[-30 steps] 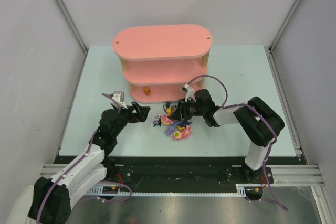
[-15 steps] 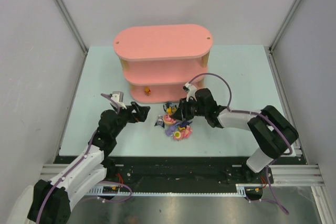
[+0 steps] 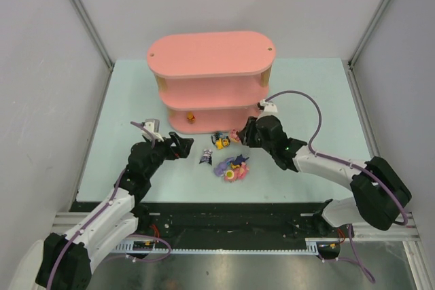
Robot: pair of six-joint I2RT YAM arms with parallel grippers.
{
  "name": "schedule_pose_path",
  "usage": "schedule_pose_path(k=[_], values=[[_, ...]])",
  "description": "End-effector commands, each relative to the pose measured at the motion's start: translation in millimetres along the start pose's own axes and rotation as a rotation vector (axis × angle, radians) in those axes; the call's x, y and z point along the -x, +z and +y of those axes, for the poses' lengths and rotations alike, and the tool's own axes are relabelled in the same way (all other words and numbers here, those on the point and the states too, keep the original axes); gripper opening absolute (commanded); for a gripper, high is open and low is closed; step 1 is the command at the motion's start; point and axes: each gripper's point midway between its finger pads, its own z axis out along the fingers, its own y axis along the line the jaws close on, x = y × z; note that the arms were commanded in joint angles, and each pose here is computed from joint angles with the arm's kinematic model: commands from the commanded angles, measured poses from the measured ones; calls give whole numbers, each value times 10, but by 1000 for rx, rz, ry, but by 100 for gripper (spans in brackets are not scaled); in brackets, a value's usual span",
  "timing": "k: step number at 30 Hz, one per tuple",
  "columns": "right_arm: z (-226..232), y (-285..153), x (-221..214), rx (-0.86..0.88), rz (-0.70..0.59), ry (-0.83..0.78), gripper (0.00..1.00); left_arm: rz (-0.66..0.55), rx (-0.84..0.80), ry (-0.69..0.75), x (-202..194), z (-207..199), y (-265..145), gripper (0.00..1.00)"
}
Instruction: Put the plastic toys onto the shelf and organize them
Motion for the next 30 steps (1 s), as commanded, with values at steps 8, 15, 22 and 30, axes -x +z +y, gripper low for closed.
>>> schedule_pose_path(k=[8,15,22,30], values=[[-354,-253,728,-268,-329,323,0,-34,-3,-29,119,-59,-5,100],[-440,-114,699,-342,-362,458,0,-30,-5,-36,104,-60,-16,100],[-431,30,745,-419,-414,542,0,-39,9,-30,131,-40,-46,100],[-318,196,704,-490,-433,608,0,-44,30,-36,142,-9,-49,100]])
